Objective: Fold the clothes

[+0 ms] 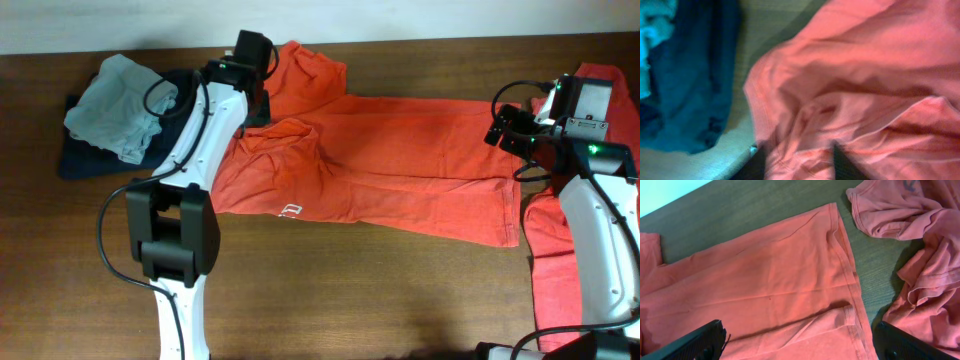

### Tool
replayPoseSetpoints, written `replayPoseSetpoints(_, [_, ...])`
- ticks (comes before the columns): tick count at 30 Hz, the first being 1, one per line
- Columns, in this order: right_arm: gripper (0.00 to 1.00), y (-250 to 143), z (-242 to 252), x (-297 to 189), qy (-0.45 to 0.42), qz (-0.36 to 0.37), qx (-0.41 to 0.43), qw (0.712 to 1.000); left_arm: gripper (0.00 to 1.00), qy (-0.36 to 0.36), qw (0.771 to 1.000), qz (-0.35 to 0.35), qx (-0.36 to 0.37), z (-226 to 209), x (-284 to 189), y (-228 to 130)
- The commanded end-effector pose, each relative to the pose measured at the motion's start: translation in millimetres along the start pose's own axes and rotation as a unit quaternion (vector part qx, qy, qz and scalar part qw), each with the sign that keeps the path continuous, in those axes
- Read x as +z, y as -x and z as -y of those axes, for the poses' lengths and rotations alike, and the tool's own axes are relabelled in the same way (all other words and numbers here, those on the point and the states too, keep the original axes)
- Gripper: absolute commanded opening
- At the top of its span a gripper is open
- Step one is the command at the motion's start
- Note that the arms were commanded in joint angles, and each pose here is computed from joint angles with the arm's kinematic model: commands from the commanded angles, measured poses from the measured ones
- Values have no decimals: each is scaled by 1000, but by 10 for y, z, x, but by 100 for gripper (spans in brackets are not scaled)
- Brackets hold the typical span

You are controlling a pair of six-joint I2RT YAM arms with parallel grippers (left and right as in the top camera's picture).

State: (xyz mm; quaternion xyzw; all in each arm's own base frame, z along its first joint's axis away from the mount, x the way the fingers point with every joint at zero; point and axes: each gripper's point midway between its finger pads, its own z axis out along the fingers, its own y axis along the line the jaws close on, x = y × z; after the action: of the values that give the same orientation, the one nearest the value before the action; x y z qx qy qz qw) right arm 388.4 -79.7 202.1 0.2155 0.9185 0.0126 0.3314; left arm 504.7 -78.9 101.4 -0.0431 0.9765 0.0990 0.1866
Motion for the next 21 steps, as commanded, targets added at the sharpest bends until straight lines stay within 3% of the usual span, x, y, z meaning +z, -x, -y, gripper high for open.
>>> replayPoseSetpoints(1, [99,14,18,14,-2,1,3,1000,1,-9,1000,-26,5,-7,-21,-90])
replayPoseSetpoints(5, [99,14,18,12,-2,1,3,1000,1,-52,994,-94,15,152,68,-394])
replayPoseSetpoints(10, [99,13,18,14,-2,1,3,1000,1,-39,986,-159,29,189,376,-706])
replayPoseSetpoints(21, [99,13,18,14,-2,1,3,1000,1,-36,984,-169,32,265,673,-773])
